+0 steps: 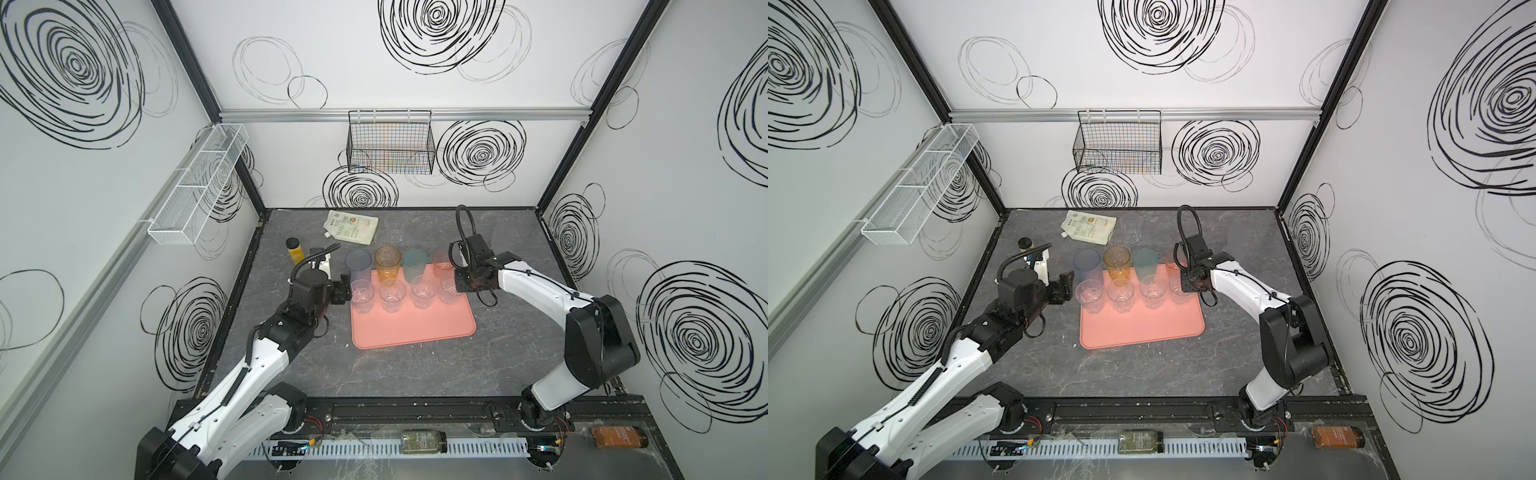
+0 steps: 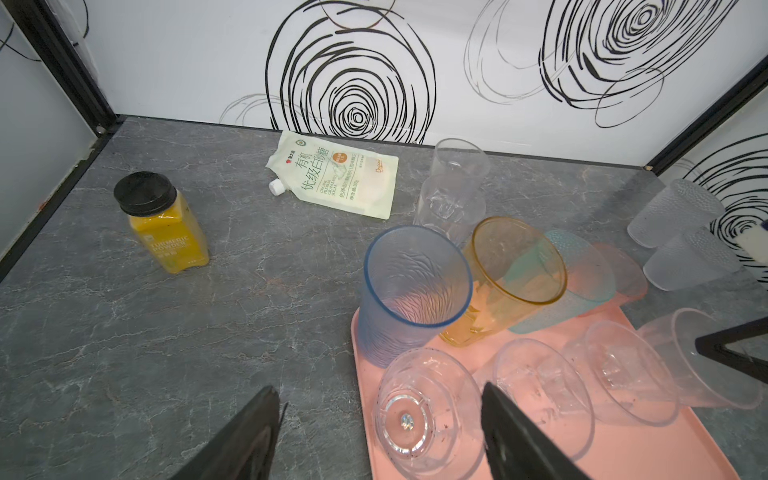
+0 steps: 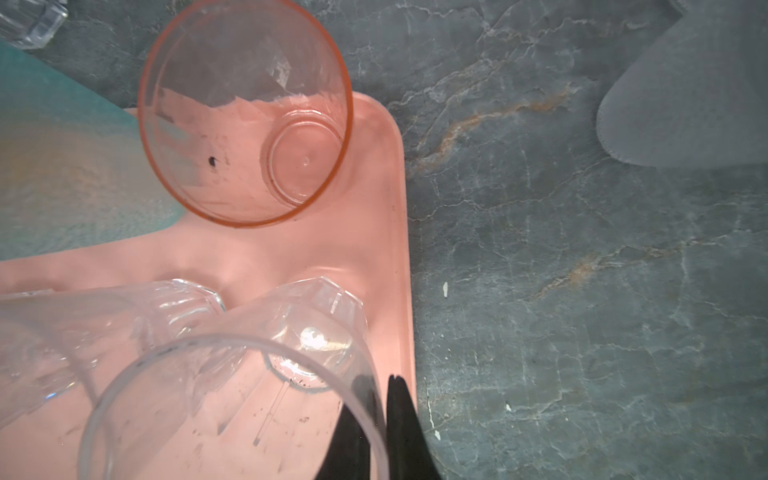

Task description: Place the glasses into the tray

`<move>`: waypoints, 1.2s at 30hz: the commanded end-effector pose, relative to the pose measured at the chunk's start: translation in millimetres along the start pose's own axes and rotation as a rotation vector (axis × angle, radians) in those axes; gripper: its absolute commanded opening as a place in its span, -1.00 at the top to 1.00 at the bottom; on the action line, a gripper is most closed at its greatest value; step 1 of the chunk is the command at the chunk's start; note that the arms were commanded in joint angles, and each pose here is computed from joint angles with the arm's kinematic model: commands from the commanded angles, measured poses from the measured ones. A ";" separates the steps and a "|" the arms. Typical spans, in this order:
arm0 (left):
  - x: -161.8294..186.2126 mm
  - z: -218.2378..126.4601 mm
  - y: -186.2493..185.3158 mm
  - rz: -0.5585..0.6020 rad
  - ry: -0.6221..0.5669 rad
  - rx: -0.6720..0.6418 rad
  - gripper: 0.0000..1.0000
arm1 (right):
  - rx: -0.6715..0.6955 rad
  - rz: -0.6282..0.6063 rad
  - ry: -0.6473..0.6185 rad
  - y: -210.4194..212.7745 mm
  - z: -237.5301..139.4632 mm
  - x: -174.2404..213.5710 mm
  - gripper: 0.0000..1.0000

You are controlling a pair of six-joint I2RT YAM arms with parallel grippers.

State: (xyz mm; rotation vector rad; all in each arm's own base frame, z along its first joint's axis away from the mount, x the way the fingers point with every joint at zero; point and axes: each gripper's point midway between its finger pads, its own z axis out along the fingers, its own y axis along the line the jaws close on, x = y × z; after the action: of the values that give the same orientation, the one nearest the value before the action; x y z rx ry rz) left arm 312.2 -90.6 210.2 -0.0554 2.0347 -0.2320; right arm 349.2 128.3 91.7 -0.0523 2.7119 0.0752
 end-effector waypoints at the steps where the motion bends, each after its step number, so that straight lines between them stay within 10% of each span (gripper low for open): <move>1: -5.4 3.9 -2.1 -0.017 -0.038 0.018 -0.59 | 0.009 -0.004 -0.001 -0.6 2.1 -2.6 0.87; 17: -0.9 9.1 -0.6 -0.031 -0.028 0.008 -0.59 | 0.045 -0.005 0.000 -1.3 4.8 -10.1 0.31; 36: -11.6 -12.9 50.5 -0.114 -0.069 -0.090 -0.92 | -0.228 0.160 -0.364 16.8 -85.9 -105.5 0.05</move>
State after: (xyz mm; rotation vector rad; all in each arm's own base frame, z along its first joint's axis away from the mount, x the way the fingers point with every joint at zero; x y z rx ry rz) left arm 310.0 -37.2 215.4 -0.2305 1.9882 -0.1343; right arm 391.5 128.0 202.8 0.0625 2.4095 0.2726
